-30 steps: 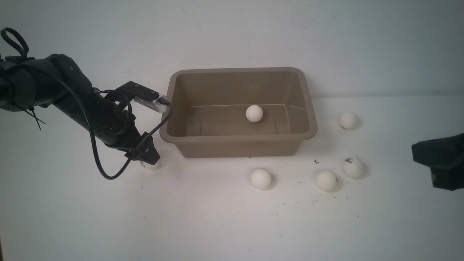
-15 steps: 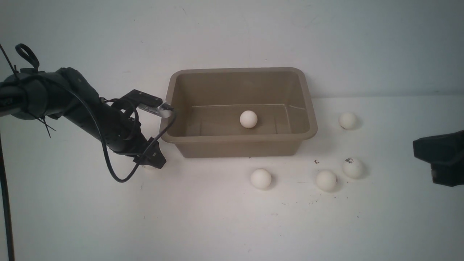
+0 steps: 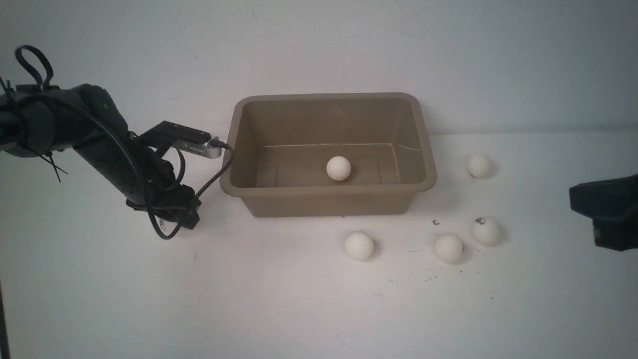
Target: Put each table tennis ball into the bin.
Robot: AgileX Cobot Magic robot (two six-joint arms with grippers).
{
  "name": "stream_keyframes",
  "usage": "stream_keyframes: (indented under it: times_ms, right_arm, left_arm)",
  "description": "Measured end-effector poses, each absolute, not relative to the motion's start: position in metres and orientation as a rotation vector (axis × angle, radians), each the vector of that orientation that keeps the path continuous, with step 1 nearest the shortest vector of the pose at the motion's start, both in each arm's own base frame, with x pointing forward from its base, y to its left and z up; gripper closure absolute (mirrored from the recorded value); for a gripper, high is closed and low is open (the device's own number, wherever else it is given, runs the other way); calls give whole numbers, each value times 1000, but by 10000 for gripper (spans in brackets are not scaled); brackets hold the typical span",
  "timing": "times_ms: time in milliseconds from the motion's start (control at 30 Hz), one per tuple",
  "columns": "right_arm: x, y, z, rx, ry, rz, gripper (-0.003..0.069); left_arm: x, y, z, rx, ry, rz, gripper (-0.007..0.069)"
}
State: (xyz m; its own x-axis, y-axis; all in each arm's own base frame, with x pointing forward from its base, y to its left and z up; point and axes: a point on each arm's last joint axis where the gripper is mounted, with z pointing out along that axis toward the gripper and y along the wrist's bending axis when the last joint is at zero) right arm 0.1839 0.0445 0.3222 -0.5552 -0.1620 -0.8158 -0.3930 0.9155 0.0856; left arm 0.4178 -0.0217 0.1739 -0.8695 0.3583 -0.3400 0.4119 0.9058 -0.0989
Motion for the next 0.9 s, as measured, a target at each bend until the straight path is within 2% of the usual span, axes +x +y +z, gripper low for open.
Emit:
stream_keyframes:
  times_ms: [100,200,300,367,467,500,700,767,900]
  right_arm:
    - [185,44,323,-389,2154,318,664]
    - [185,44,323,-387,2150,315,664]
    - [185,44,324,-384,2144,311,664]
    - [186,44,324,-382,2141,309,664]
    - [186,44,324,-381,2140,309,664]
    - [186,44,324,-381,2140,309,664]
    - [185,44,323,-389,2152,315,661]
    - [185,44,322,-392,2157,318,659]
    - [184,45,322,-399,2167,324,653]
  left_arm:
    - [410,-29,225,524,2626,-220,279]
    - [405,-57,266,612,2421,-222,279]
    - [407,-90,280,680,2281,-249,279]
    - [408,-104,278,705,2252,-262,279]
    - [421,-131,254,741,2239,-269,279]
    - [421,-131,255,740,2237,-268,279]
    - [445,-142,215,773,2301,-284,277]
    - [448,-143,212,779,2305,-288,258]
    - [452,-145,212,770,2304,-308,131]
